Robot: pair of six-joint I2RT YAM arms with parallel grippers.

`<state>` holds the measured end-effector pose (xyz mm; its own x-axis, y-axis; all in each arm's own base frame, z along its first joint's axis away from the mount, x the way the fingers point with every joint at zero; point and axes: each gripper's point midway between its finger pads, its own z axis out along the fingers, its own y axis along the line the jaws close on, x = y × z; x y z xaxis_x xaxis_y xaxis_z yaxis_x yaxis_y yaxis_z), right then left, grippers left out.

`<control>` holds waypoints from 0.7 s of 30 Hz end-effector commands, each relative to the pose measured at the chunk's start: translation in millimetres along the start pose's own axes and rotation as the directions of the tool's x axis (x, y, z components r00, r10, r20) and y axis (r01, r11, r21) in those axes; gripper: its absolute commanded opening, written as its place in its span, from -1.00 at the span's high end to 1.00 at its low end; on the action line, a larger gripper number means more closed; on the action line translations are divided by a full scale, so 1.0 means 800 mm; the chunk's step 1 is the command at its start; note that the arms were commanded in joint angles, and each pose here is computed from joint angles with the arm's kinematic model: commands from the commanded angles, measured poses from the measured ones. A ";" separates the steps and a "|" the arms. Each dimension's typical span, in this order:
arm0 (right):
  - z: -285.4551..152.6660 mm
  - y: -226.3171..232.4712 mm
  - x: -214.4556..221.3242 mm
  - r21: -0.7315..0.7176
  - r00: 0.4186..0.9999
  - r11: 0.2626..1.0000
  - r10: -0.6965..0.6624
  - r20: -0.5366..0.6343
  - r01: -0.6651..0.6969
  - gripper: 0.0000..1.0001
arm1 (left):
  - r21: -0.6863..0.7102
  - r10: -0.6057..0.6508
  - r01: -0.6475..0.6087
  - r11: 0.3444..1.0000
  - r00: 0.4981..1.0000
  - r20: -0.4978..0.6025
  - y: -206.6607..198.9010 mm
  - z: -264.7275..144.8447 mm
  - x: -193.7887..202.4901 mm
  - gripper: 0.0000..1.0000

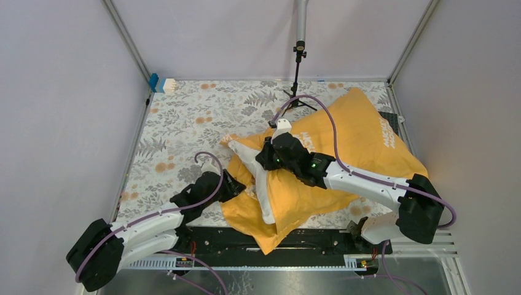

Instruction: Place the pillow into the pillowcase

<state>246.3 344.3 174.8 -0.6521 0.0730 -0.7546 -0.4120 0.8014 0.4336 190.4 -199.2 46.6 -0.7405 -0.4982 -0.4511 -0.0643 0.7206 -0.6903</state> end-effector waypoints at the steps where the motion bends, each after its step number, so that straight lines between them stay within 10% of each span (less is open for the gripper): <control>1: 0.000 0.031 -0.022 -0.100 0.997 0.993 0.067 0.043 -0.063 1.00 | 0.042 0.008 -0.009 0.999 1.000 0.021 -0.027 0.000 -0.015 0.10; 21: 0.001 0.035 -0.028 -0.107 0.996 0.992 0.072 0.053 -0.066 1.00 | -0.117 0.138 -0.144 0.983 0.988 -0.063 -0.030 0.036 0.010 -0.11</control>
<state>247.9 346.2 174.2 -0.6565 0.0860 -0.7494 -0.4042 0.7987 0.4458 191.1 -225.7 34.4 -0.8118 -0.3656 -0.4553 -0.0510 0.8211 -0.5685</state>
